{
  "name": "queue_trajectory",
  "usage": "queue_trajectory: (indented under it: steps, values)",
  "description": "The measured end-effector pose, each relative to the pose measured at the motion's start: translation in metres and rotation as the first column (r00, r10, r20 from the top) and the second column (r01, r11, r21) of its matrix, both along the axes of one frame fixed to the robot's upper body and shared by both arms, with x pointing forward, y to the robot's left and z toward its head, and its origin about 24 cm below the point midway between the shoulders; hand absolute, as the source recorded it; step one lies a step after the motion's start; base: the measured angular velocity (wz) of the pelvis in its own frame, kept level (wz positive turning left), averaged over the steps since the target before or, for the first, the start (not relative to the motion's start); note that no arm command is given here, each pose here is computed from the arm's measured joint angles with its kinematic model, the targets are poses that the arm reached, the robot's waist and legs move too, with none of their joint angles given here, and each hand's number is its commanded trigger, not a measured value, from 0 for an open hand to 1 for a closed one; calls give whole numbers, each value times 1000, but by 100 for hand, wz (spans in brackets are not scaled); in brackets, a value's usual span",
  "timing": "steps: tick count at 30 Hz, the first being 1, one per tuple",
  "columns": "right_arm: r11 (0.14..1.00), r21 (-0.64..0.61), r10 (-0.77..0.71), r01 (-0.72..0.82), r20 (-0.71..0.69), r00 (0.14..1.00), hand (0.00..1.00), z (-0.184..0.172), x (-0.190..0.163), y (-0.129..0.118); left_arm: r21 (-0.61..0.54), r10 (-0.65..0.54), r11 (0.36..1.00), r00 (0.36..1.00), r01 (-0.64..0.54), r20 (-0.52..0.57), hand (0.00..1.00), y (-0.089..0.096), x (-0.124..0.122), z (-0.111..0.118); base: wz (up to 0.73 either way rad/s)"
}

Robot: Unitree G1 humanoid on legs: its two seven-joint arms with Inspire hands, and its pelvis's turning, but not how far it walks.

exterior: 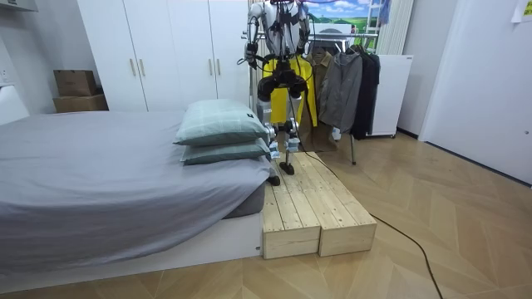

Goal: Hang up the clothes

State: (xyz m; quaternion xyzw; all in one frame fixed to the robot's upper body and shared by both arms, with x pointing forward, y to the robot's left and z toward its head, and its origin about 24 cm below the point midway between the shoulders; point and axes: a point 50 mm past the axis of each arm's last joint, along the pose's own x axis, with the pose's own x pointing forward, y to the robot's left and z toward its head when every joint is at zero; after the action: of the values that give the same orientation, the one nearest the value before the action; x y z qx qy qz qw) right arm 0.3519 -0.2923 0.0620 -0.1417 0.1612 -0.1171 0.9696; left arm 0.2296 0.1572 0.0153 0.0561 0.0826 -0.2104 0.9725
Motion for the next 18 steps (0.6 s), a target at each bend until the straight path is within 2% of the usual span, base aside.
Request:
queue_trajectory:
  steps: [18]
  values:
    - [1000, -9, -19, 20, 25, 1000, 0, 4, 1, 0, 13, 18, 1000, 1000, -18, 4, 0, 3, 0, 0, -3]
